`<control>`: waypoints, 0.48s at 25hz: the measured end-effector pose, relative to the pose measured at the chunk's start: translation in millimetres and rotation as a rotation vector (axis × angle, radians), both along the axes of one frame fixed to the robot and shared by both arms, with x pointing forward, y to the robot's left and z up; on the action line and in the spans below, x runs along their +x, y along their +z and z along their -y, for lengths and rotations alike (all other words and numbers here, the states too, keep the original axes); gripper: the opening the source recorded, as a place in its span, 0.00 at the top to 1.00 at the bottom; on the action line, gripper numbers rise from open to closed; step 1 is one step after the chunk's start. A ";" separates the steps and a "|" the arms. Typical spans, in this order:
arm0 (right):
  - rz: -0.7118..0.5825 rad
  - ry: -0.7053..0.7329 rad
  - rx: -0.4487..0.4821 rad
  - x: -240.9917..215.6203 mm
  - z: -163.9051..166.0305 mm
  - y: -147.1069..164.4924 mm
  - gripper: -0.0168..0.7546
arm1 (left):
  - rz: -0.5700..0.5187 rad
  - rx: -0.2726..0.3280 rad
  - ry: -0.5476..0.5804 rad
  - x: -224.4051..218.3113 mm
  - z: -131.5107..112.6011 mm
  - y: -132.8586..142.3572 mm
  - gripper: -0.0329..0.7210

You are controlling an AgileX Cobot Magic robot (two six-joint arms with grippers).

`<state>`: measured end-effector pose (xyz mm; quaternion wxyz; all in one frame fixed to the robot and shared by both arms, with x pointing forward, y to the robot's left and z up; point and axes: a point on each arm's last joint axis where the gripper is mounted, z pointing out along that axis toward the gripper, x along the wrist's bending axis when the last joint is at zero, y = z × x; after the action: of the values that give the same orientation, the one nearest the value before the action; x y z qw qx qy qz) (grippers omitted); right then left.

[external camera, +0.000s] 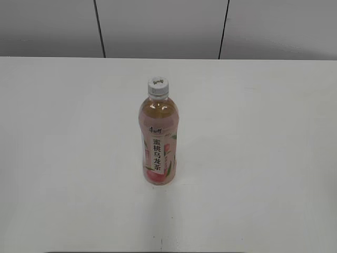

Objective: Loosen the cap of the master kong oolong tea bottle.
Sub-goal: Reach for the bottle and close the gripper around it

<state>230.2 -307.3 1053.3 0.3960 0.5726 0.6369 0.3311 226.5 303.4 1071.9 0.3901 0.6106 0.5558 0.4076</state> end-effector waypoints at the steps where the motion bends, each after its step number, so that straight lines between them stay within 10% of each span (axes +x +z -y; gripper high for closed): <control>1: 0.000 0.000 0.000 0.0 0.0 0.0 0.25 | 0.000 0.000 0.000 0.0 0.0 0.0 0.64; 12: 0.000 0.000 0.000 0.0 0.0 0.0 0.25 | 0.000 0.000 0.000 0.0 0.0 0.0 0.64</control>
<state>230.2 -307.3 1053.3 0.3960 0.5726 0.6369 0.3311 226.5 303.4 1071.9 0.3901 0.6106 0.5558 0.4076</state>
